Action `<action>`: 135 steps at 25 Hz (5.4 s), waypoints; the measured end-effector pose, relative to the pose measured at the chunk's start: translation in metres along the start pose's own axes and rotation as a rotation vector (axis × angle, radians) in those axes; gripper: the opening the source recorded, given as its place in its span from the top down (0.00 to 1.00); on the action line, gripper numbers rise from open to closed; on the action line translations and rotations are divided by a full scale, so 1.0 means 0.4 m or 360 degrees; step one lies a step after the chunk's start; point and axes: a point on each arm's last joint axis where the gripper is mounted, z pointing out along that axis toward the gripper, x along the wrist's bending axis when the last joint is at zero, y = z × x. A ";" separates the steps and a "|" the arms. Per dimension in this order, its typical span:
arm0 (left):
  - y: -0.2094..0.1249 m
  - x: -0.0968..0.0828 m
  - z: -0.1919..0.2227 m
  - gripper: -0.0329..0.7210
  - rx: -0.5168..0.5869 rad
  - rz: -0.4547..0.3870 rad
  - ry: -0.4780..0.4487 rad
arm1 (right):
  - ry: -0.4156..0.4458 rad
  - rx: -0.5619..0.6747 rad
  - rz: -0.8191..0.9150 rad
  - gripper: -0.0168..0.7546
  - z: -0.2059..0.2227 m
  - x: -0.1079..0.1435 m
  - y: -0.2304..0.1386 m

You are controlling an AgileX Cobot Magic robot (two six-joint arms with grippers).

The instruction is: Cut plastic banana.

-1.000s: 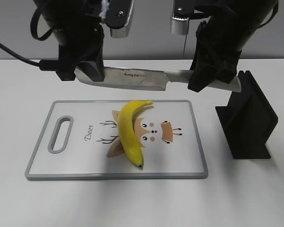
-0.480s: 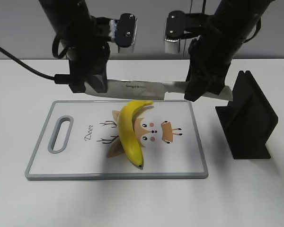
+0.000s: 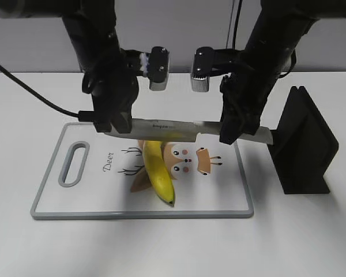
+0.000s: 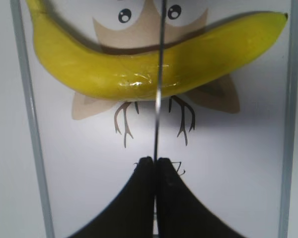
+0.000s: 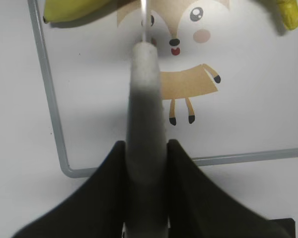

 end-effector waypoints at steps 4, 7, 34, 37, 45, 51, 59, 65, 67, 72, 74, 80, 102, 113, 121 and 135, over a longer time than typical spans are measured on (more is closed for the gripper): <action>-0.008 0.011 0.073 0.97 0.0008 -0.0040 -0.0084 | 0.0061 0.0055 0.0015 0.74 0.060 -0.013 -0.011; -0.007 0.013 0.083 0.97 -0.0003 -0.0054 -0.0099 | 0.0093 0.0089 0.0023 0.74 0.091 -0.020 -0.020; -0.008 0.020 0.094 0.97 -0.0057 -0.0101 -0.0125 | 0.0071 0.0098 0.0027 0.74 0.093 -0.024 -0.021; -0.007 0.019 0.088 0.97 -0.0062 -0.0100 -0.0115 | 0.0053 0.0084 0.0027 0.74 0.076 -0.021 -0.018; 0.003 0.004 -0.007 0.97 -0.0101 -0.0070 -0.0005 | -0.0017 0.0020 0.0015 0.74 -0.009 0.000 -0.003; 0.010 -0.010 -0.065 0.97 -0.0125 -0.0051 0.0050 | -0.0058 -0.0025 0.0003 0.74 -0.059 0.016 0.004; 0.025 -0.018 -0.099 0.56 -0.0209 -0.0127 0.0103 | -0.0041 -0.0058 0.0072 0.74 -0.068 0.023 0.010; 0.031 -0.029 -0.160 0.34 -0.0246 -0.0212 0.0213 | -0.0047 -0.0045 0.0213 0.75 -0.069 0.022 0.008; 0.027 -0.037 -0.192 0.33 -0.0254 -0.0256 0.0257 | -0.0064 -0.0019 0.0262 0.75 -0.074 0.019 0.007; -0.017 -0.037 -0.255 0.33 -0.0290 -0.0516 0.0342 | -0.0099 -0.0037 0.0336 0.75 -0.123 0.014 0.025; -0.045 -0.033 -0.279 0.32 -0.0303 -0.0680 0.0378 | -0.0152 -0.0090 0.0350 0.75 -0.162 0.016 0.036; -0.141 -0.028 -0.352 0.32 -0.0364 -0.1138 0.0482 | -0.0218 -0.0114 0.0505 0.75 -0.231 0.040 0.034; -0.342 -0.096 -0.445 0.40 -0.0248 -0.2063 0.0592 | -0.0525 -0.0297 0.1537 0.75 -0.421 0.175 -0.184; -0.361 -0.245 -0.414 0.40 -0.0156 -0.2142 0.0595 | -0.0570 -0.0311 0.1875 0.75 -0.364 0.267 -0.286; -0.366 -0.349 -0.379 0.40 -0.0187 -0.2155 0.0635 | -0.0576 -0.0266 0.1996 0.75 -0.315 0.288 -0.318; -0.374 -0.361 -0.342 0.40 -0.0218 -0.2154 0.0675 | -0.0648 -0.0300 0.2115 0.75 -0.301 0.280 -0.330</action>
